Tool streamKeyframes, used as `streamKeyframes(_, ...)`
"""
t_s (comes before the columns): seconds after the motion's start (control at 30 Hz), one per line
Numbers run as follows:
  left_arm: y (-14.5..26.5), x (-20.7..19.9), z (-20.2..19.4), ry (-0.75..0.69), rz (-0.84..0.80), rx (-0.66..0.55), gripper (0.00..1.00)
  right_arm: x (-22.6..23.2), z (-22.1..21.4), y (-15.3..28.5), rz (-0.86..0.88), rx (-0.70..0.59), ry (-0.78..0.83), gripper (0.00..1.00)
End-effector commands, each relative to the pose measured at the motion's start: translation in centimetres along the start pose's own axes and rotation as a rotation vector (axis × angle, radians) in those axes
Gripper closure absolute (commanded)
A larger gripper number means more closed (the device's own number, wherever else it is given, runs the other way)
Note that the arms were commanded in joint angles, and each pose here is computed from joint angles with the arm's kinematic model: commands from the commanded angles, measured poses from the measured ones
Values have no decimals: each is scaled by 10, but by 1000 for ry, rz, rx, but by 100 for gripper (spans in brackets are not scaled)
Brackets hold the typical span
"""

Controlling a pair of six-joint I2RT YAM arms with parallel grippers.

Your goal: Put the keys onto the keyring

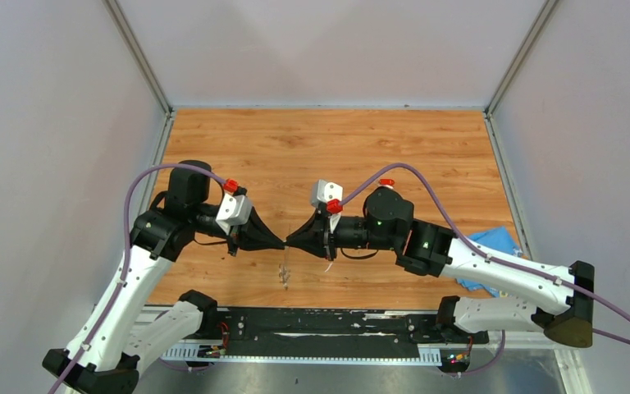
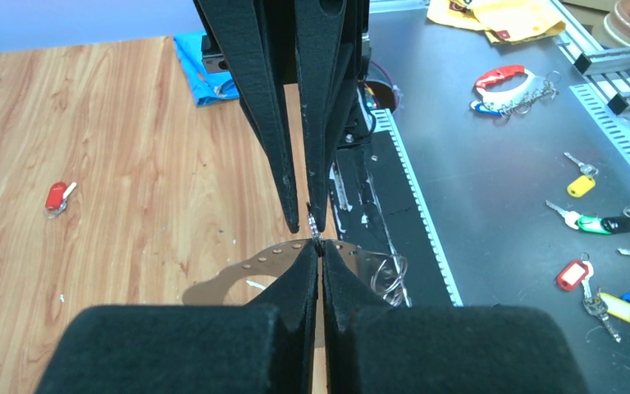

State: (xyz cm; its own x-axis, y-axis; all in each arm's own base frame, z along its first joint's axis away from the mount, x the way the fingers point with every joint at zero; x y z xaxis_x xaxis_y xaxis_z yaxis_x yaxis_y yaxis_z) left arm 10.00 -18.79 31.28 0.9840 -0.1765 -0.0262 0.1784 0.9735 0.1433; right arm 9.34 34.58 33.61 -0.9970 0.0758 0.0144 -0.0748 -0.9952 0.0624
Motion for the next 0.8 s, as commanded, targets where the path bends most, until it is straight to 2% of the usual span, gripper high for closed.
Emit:
streamKeyframes(0.0, 1, -5, 15, -39, -19, -23, 100, -4, 1, 1, -12, 16, 3, 83)
streamKeyframes(0.03, 1, -5, 15, -38, -19, -22, 100, -5, 0, 1, -16, 18, 3, 80)
streamKeyframes(0.17, 1, -5, 16, -41, -18, -22, 100, -5, 0, 5, -29, 16, 4, 81)
streamKeyframes(0.23, 1, -5, 16, -44, -18, -23, 100, -6, 0, 6, -36, 14, 3, 86)
streamKeyframes(0.3, 1, -4, 16, -42, -20, -23, 100, -7, 2, 6, -44, 10, 5, 98)
streamKeyframes(0.4, 1, -5, 15, -43, -24, -25, 100, -10, 5, 6, -61, 28, 0, 100)
streamKeyframes(0.47, 1, -4, 12, -44, -14, -19, 100, -15, 2, 9, -92, 114, -16, 100)
streamKeyframes(0.53, 2, 2, 5, -57, 33, 10, 72, -20, -5, 13, -116, 251, -27, 99)
streamKeyframes(0.57, 3, 4, 1, -72, 58, 26, 66, -19, -12, 17, -120, 342, -48, 99)
streamKeyframes(0.67, 6, 10, -6, -115, 104, 58, 58, -22, -22, 24, -127, 521, -52, 100)
streamKeyframes(0.77, 6, 16, -9, -121, 125, 76, 60, -23, -29, 26, -136, 665, -54, 100)
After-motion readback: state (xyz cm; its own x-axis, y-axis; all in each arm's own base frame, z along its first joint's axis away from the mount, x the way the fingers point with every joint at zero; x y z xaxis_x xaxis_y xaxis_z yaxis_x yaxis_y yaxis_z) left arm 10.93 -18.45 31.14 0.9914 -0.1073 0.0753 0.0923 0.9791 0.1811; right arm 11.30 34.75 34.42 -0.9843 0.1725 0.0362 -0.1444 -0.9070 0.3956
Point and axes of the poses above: each gripper's point midway between its finger pads, its own y axis back along the fingers, its own x axis along the line the jaws close on, z = x × y, the point moved 3 cm from there along y, back along the fingers, and after that the axes turned 2 degrees about y, right-handed, at the moved point
